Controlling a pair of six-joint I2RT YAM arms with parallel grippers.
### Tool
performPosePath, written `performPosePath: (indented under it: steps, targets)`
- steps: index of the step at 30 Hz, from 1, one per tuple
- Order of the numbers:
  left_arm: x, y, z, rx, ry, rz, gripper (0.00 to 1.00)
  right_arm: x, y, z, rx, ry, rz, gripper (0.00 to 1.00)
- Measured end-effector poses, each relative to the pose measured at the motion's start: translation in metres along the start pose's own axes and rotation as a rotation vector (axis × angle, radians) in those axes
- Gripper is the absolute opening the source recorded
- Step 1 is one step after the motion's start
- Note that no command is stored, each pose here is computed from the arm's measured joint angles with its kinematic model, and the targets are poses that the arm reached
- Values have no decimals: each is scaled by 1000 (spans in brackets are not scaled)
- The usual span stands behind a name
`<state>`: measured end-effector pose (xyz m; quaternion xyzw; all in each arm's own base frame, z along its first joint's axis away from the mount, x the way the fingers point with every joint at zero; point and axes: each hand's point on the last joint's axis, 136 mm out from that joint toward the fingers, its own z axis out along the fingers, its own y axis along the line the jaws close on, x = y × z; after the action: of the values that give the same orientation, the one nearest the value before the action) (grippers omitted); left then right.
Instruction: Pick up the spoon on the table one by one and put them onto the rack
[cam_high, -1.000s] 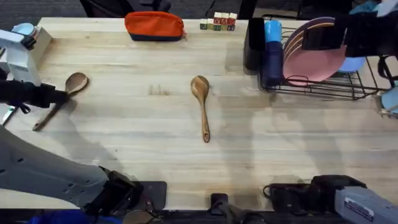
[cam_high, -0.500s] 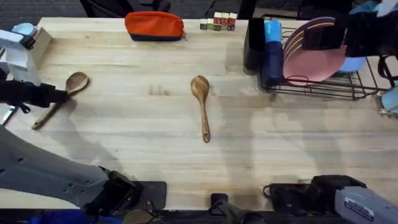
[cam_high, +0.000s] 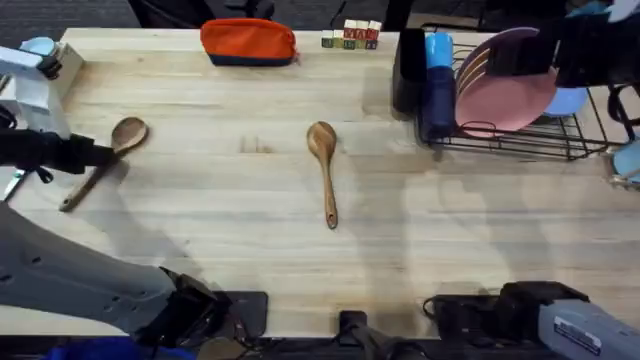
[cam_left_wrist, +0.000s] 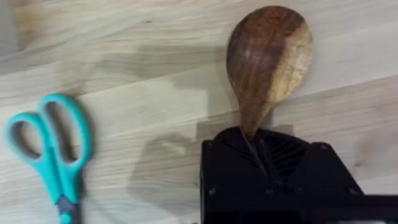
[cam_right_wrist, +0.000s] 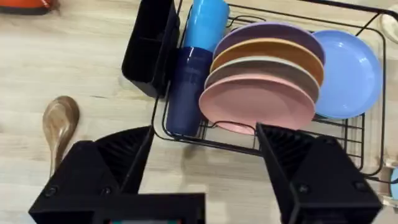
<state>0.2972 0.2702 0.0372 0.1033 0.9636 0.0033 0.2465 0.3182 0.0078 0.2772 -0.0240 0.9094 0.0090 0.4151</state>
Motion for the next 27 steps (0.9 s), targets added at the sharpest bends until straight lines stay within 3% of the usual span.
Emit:
performPosePath:
  steps: [9, 20, 27]
  targets:
    - [-13, -43, 0, 83, 39, 47, 41, 0, 0, 0, 0, 0, 0, 993]
    - [-74, -92, -20, 94, -19, 220, 41, -6, 0, -1, 0, -24, -1, 993]
    - [-120, -132, -41, 116, -126, 324, 41, -21, 0, -18, 3, -113, -3, 993]
